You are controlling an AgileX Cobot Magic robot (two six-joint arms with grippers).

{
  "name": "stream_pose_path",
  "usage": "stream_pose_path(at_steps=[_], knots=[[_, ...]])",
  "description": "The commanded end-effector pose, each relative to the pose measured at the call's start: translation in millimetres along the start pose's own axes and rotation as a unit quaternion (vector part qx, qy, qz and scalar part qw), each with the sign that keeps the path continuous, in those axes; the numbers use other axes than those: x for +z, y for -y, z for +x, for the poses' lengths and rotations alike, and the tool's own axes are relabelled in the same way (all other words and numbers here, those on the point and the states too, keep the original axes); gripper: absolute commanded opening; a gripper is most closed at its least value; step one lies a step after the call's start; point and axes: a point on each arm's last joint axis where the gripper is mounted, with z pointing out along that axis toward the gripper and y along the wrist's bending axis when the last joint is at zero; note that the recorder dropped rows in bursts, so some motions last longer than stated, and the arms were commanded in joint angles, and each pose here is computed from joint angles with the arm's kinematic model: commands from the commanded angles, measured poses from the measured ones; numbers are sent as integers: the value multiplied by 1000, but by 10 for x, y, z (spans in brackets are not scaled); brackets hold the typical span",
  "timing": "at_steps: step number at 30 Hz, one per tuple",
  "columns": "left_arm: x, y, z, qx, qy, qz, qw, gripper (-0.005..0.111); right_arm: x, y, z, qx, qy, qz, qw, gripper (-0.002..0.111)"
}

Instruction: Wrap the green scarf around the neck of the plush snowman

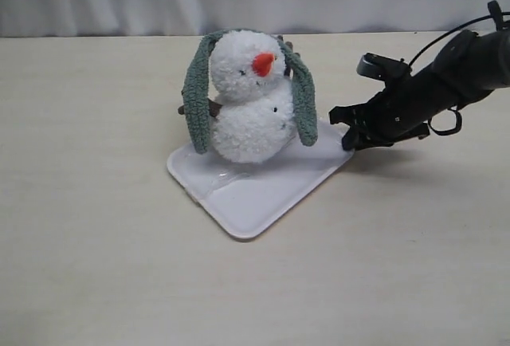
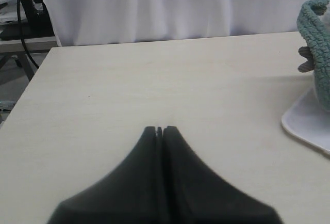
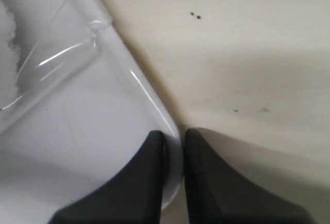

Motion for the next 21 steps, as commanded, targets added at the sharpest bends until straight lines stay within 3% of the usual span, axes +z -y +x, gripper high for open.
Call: stream_pose_path(at_steps=[1, 12, 18, 21], knots=[[2, 1, 0, -1, 5, 1, 1000, 0, -125, 87, 95, 40, 62, 47, 996, 4], [2, 1, 0, -1, 5, 1, 1000, 0, -95, 264, 615, 214, 112, 97, 965, 4], [2, 1, 0, -1, 5, 1, 1000, 0, -69, 252, 707, 221, 87, 90, 967, 5], [2, 1, 0, -1, 5, 1, 1000, 0, -68, 249, 710, 221, 85, 88, 968, 12]])
